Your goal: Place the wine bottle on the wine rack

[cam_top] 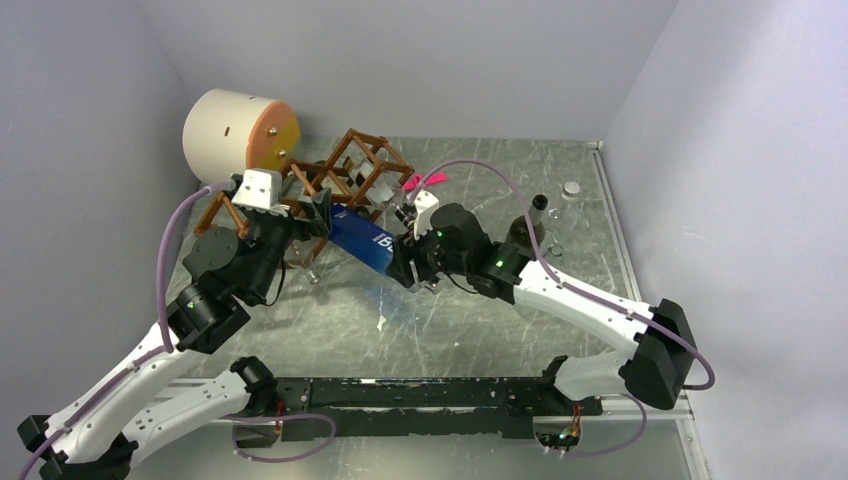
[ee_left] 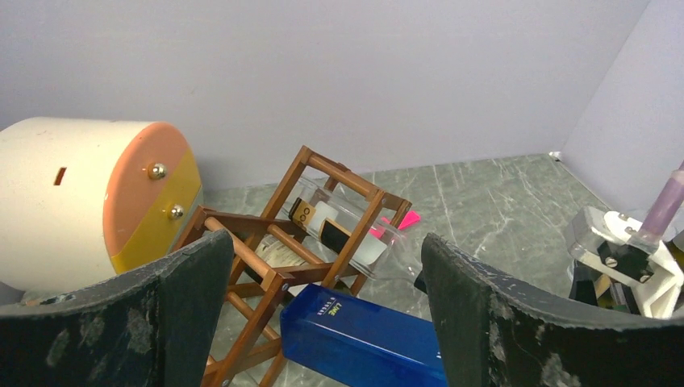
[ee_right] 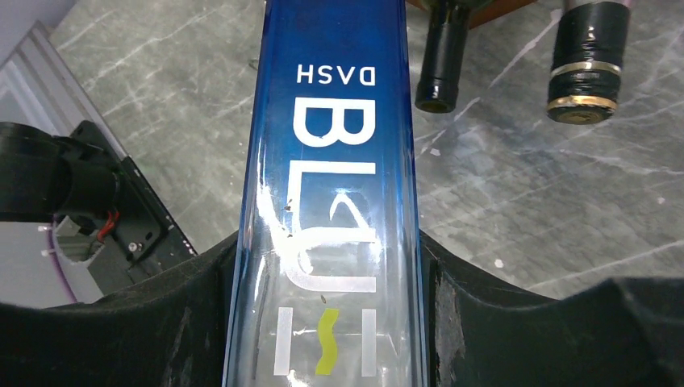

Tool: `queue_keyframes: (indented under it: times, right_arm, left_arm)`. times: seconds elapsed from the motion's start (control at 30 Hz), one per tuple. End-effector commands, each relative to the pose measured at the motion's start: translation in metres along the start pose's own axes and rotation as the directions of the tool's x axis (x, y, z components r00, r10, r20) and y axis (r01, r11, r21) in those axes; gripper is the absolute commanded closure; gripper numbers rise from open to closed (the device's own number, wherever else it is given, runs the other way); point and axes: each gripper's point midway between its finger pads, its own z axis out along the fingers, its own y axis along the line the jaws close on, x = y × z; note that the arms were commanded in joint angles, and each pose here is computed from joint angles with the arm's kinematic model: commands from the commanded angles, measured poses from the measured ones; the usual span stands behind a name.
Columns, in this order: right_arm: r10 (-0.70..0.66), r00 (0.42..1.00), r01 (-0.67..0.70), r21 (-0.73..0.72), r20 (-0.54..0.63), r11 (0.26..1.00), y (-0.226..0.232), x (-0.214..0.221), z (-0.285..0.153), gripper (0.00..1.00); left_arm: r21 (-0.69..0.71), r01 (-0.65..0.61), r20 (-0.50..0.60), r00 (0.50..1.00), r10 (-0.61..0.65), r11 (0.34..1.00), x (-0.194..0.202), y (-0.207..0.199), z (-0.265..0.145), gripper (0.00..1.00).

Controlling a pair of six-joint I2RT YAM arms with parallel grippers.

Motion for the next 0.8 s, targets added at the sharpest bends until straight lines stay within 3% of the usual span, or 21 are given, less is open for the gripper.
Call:
queue_keyframes:
  times: [0.0,0.47,0.77]
  right_arm:
    - [0.06,0.942,-0.029,-0.097,0.331,0.995,0.027,-0.092,-0.006,1.0]
    - [0.193,0.901,-0.146,-0.146,0.39,0.978,0.041,-0.1,0.031,1.0]
    - [0.179,0.865,-0.137,-0.123,0.468,0.983,0.049,-0.115,0.068,1.0]
  left_arm:
    - [-0.024,0.009,0.025,1.0,-0.008,1.0,-0.004,0.004,0.0,0.1]
    - [-0.031,0.014,-0.002,1.0,-0.014,0.999,-0.003,0.004,0.0,0.09]
    - [-0.039,0.048,-0.002,0.999,-0.048,0.998,-0.007,0.007,-0.005,0.1]
